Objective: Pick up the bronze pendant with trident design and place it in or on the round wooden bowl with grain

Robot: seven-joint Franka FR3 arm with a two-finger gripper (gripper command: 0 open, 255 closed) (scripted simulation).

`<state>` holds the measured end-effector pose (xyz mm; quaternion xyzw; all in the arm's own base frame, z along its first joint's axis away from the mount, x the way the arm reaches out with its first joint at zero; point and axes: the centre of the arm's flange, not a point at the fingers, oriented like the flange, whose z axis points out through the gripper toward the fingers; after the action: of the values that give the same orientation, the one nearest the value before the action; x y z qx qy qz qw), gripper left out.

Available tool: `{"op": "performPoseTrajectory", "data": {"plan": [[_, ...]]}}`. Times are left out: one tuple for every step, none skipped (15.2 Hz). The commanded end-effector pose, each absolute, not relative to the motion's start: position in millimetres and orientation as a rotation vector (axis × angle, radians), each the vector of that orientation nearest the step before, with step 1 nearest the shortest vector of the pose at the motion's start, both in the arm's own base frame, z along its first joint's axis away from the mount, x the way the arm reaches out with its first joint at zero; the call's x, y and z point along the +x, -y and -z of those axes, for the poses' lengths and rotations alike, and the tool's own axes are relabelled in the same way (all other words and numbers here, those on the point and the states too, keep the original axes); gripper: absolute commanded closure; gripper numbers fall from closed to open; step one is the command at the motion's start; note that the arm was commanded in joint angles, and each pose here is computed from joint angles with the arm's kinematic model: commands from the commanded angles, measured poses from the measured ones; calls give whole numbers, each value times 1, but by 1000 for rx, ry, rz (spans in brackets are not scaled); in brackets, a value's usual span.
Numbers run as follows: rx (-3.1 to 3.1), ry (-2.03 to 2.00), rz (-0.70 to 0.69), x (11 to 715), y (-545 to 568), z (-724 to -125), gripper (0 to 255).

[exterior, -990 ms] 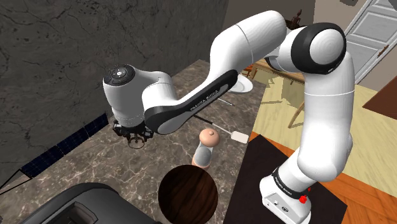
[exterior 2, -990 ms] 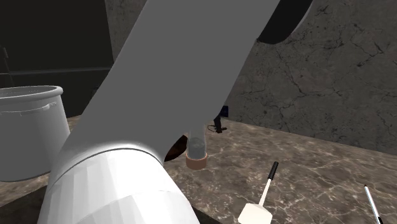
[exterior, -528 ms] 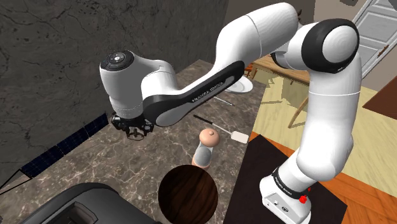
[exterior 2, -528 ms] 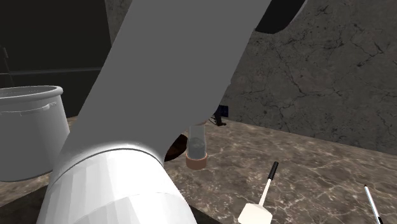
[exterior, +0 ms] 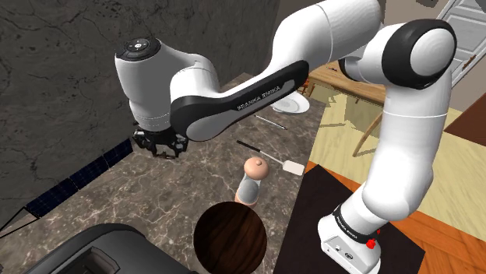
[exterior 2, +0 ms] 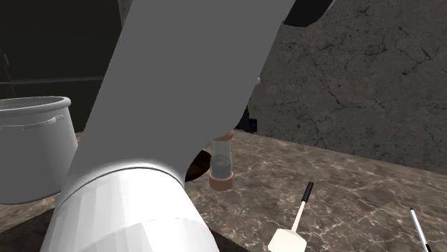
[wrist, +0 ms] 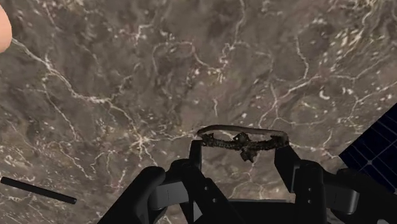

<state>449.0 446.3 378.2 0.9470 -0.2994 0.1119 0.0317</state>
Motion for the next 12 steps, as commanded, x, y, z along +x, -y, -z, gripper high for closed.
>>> {"op": "performPoseTrajectory", "data": {"plan": [[2916,922,-344,448,-446,-389,255],[2916,922,-344,448,-446,-394,255],[2916,922,-344,448,-446,-399,255],[2916,922,-344,448,-446,-402,255],[2916,922,-344,435,-444,-402,255],[2916,922,-344,422,-442,-402,255],[2916,922,-344,409,-439,-402,255],[2916,922,-344,396,-437,-403,255],[2916,922,-344,383,-435,-403,255],[2916,922,-344,370,-433,-403,255],[2916,922,-344,357,-431,-403,255],[2916,922,-344,344,-428,-403,255]]}}
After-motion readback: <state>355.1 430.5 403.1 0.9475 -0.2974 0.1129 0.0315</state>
